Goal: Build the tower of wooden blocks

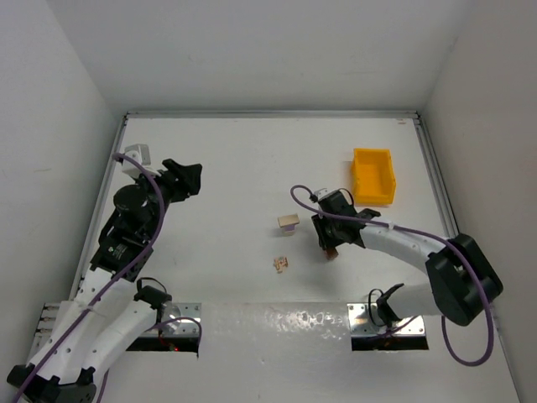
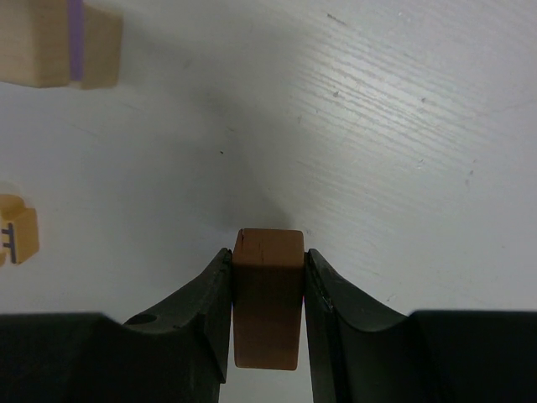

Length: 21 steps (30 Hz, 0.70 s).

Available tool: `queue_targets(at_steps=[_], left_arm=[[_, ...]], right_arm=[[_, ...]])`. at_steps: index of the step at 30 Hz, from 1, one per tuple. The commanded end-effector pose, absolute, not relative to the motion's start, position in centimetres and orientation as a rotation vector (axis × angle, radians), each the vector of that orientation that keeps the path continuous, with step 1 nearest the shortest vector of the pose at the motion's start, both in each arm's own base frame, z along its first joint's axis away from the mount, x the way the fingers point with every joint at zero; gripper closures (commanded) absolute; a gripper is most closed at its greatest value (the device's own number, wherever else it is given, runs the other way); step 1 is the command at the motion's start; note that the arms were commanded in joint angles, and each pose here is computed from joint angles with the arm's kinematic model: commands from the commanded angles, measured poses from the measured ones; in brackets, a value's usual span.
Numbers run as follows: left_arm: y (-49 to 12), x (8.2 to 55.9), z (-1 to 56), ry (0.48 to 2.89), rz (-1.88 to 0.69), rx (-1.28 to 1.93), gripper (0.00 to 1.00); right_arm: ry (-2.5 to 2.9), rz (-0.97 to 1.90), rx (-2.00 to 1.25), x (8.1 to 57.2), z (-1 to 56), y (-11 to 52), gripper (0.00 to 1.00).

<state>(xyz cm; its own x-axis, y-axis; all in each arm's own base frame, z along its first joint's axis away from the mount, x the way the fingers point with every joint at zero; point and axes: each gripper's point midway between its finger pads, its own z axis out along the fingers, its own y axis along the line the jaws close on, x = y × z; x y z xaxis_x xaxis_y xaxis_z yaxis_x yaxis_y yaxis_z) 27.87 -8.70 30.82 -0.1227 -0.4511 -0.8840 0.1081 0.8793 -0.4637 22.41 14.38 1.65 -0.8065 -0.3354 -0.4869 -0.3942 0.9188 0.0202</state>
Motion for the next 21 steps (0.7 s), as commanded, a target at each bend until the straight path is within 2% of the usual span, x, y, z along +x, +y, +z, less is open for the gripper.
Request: queue_targets(at_steps=[1, 5, 8, 9, 11, 16, 18, 19, 20, 21], left_arm=[[-8.6, 27.7, 33.0, 1.577, -0.51, -0.271, 0.34], [-8.6, 27.7, 33.0, 1.579, -0.512, -0.268, 0.34], [-8.6, 27.7, 33.0, 1.579, -0.511, -0.267, 0.34], [-8.6, 27.7, 33.0, 1.578, -0.512, -0.268, 0.34], [-8.6, 27.7, 33.0, 1.578, -0.51, -0.266, 0.34], [-8.6, 27.7, 33.0, 1.58, -0.511, -0.265, 0.34], [-8.7, 27.7, 32.9, 1.581, -0.511, -0.263, 0.34], [-8.7, 27.7, 33.0, 1.58, -0.512, -0.263, 0.34], [-8.7, 27.7, 33.0, 1.578, -0.511, -0.262, 0.34], [-8.6, 27.7, 33.1, 1.577, -0.51, -0.263, 0.34]], right_arm=[[2.58, 0.145, -0.522, 23.6, 1.8, 15.0, 0.73], [2.599, 0.119, -0.519, 23.7, 1.0, 14.8, 0.67], [2.582, 0.113, -0.511, 24.0, 1.7, 14.8, 0.54], [2.58, 0.112, -0.512, 24.0, 1.8, 14.8, 0.45], [2.557, 0.109, -0.497, 24.2, 2.9, 14.7, 0.35], [2.5, 0.163, -0.462, 23.7, 5.4, 14.6, 0.31], [2.484, 0.217, -0.444, 23.0, 6.0, 14.9, 0.42], [2.476, 0.252, -0.44, 22.9, 6.2, 15.3, 0.66], [2.486, 0.328, -0.442, 22.1, 6.1, 16.1, 0.8], [2.51, 0.359, -0.447, 21.4, 5.4, 16.4, 1.0]])
